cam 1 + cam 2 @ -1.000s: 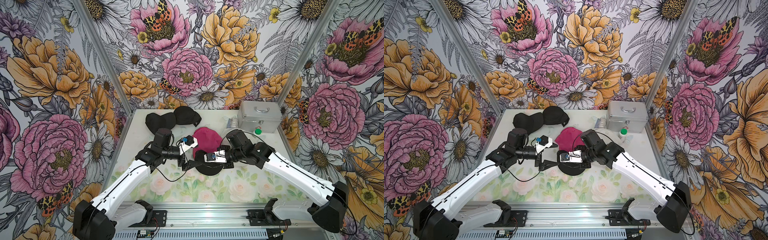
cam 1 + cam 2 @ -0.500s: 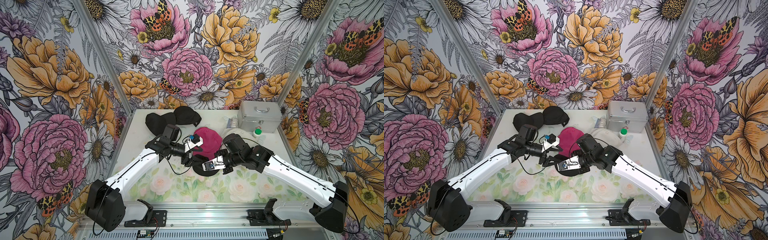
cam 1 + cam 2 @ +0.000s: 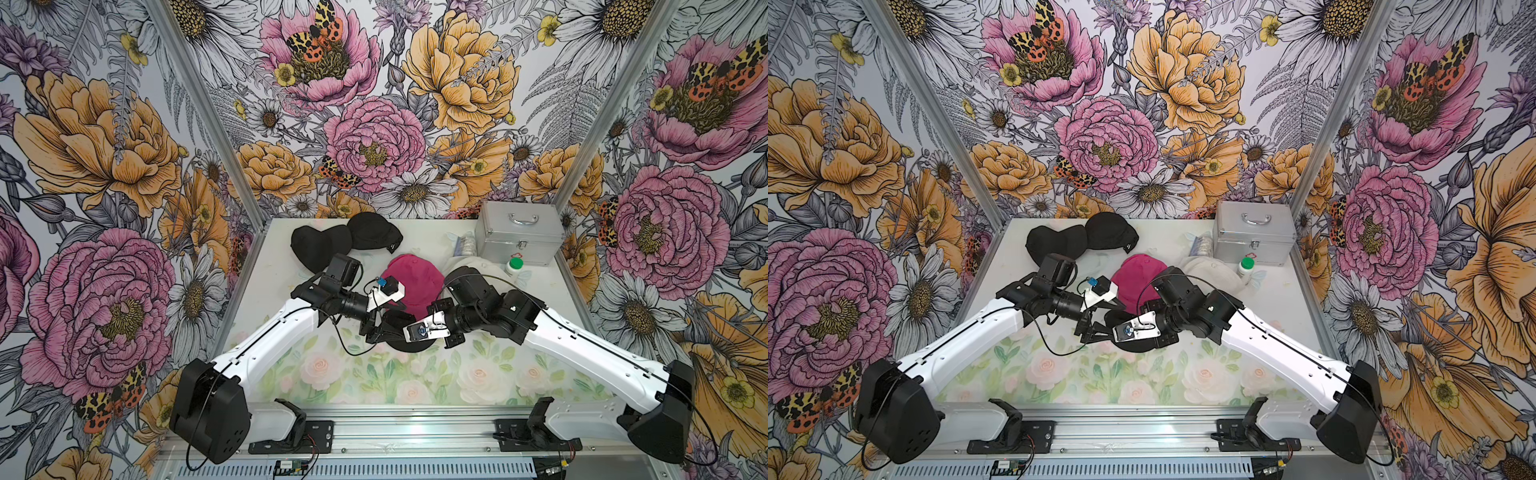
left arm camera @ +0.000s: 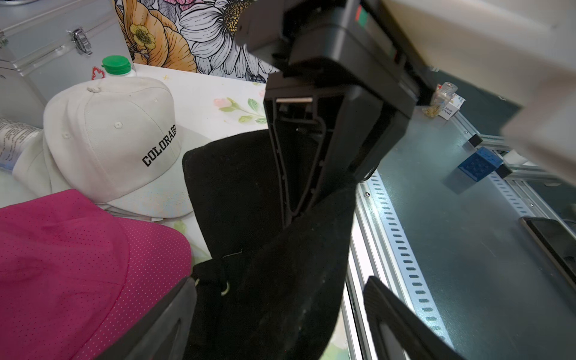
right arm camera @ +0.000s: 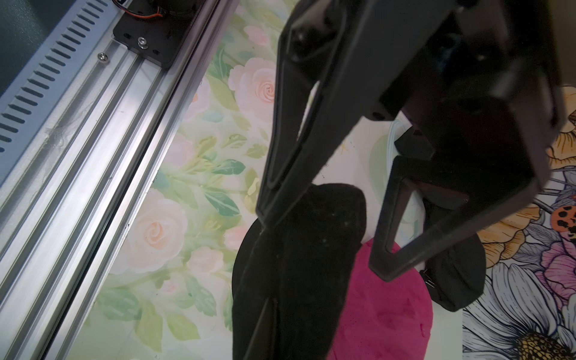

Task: Stack the baseball caps by color
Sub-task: Place the baseball cap at the center of the board.

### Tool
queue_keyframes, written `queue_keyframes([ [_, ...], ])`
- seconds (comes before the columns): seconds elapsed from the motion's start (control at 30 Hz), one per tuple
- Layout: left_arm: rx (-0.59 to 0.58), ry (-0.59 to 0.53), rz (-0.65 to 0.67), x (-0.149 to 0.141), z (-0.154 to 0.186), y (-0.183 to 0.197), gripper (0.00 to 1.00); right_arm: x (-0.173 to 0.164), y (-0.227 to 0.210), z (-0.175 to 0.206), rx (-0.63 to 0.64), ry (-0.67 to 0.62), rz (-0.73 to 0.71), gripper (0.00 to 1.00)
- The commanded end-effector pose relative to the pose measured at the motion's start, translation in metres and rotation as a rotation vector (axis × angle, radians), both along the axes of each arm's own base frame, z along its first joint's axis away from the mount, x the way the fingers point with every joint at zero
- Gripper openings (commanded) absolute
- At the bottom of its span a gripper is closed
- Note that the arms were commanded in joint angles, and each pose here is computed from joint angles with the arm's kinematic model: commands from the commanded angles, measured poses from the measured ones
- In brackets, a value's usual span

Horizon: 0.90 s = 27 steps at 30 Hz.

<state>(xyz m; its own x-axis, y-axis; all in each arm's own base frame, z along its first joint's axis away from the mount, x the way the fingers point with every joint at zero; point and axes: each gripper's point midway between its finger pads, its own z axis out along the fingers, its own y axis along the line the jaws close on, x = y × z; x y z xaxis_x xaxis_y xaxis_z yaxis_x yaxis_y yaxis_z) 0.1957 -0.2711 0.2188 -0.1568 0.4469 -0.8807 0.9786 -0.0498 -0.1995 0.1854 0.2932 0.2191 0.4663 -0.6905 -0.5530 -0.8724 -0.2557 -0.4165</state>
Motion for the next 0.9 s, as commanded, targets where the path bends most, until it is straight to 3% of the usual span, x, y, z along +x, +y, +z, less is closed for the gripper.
queue_keyframes([
  [0.0,0.005,0.013,-0.017,-0.004,-0.005,-0.001,0.83,0.003,0.009,0.018,0.051,-0.016,0.021,0.00],
  [0.07,0.011,0.021,-0.005,-0.002,-0.005,0.001,0.73,0.004,0.009,0.019,0.054,-0.010,0.011,0.00],
  [0.2,-0.032,0.017,0.008,-0.004,0.004,0.011,0.30,0.010,0.004,0.016,0.048,0.016,-0.025,0.00],
  [0.33,-0.087,-0.034,-0.013,-0.015,0.018,0.019,0.01,0.004,0.005,0.013,0.056,0.073,-0.020,0.00],
  [0.63,-0.137,-0.056,-0.012,-0.011,0.033,0.024,0.00,0.002,-0.001,0.001,0.060,0.196,-0.018,0.06],
  [0.87,-0.205,-0.041,0.014,0.003,0.048,0.035,0.00,0.005,-0.014,-0.009,0.056,0.313,-0.057,0.24],
])
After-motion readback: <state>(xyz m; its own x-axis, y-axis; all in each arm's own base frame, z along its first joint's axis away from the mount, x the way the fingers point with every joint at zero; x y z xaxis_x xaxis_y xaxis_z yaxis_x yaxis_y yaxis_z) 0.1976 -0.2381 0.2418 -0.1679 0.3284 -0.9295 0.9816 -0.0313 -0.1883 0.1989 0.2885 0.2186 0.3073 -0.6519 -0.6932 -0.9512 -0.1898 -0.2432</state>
